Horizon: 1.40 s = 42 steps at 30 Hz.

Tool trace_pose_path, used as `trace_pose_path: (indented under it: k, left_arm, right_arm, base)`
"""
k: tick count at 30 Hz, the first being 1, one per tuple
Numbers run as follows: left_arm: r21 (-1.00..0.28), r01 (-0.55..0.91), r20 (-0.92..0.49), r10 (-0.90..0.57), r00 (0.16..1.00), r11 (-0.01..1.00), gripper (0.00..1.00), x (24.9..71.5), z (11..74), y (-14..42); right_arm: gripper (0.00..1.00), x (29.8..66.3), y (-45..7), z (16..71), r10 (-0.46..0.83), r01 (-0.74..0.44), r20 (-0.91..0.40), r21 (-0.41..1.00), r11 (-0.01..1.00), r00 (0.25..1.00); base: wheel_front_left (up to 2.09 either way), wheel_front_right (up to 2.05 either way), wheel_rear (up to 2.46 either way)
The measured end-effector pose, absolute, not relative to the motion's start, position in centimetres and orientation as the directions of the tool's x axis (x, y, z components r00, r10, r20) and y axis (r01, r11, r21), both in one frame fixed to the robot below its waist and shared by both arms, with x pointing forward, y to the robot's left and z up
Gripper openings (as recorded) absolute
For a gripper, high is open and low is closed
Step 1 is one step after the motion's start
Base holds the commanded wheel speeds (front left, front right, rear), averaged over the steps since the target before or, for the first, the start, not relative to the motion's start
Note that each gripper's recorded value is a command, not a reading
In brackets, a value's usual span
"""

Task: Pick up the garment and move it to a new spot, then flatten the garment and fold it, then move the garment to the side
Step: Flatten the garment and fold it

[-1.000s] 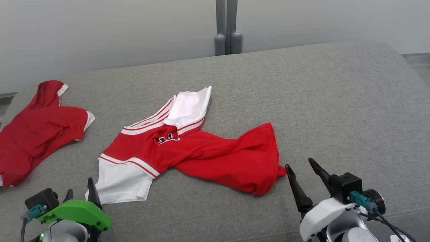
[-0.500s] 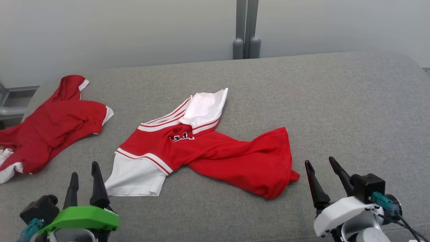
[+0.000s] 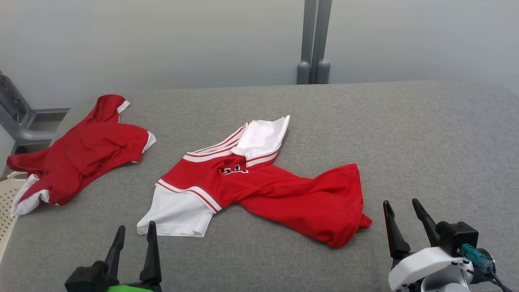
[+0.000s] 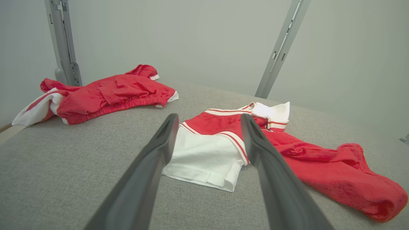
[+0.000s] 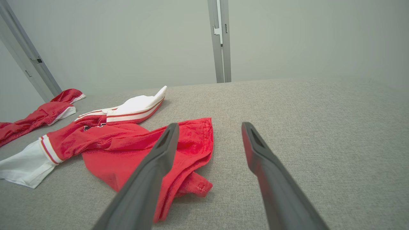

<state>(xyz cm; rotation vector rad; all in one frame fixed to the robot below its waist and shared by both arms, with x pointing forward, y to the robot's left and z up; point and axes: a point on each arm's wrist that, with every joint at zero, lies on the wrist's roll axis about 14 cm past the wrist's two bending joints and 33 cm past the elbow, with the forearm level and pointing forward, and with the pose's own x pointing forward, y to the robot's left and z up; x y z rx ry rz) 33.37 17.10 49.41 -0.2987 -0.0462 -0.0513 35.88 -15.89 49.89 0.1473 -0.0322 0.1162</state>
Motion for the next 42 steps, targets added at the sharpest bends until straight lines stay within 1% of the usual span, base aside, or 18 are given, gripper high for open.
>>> trace_pose_path:
  k: [9,18,31,34,37,42]
  left_arm:
    - [-0.220,0.026,-0.003,-0.028,1.000,0.975,1.00,31.0,47.5,18.5]
    - [-0.207,0.027,-0.067,-0.042,0.997,0.978,1.00,29.5,45.4,18.4]
    - [-0.216,0.042,-0.100,-0.065,0.993,0.976,1.00,29.8,44.5,17.7]
    - [-0.225,0.044,-0.145,-0.078,0.986,0.973,1.00,29.9,43.7,17.5]
    - [-0.210,0.056,-0.182,-0.095,0.979,0.976,1.00,30.7,43.4,17.6]
    - [-0.173,0.076,-0.272,-0.121,0.954,0.982,1.00,32.4,42.6,18.2]
  right_arm:
    - [1.00,35.4,-15.0,48.7,0.147,-0.147,0.008,0.099,0.984,0.989]
    - [1.00,34.9,-14.9,47.7,0.155,-0.153,-0.027,0.077,0.985,0.987]
    - [1.00,34.8,-15.2,47.6,0.148,-0.145,-0.041,0.069,0.987,0.988]
    - [1.00,34.9,-15.0,47.5,0.152,-0.149,-0.050,0.066,0.987,0.987]
    - [1.00,35.5,-14.6,47.2,0.165,-0.160,-0.094,0.064,0.985,0.982]
    - [1.00,37.8,-14.2,47.8,0.179,-0.179,-0.169,0.017,0.984,0.969]
  base:
    - [0.00,0.00,0.00]
    - [0.00,0.00,0.00]
    - [0.00,0.00,0.00]
    - [0.00,0.00,0.00]
    - [0.00,0.00,0.00]
    - [0.00,0.00,0.00]
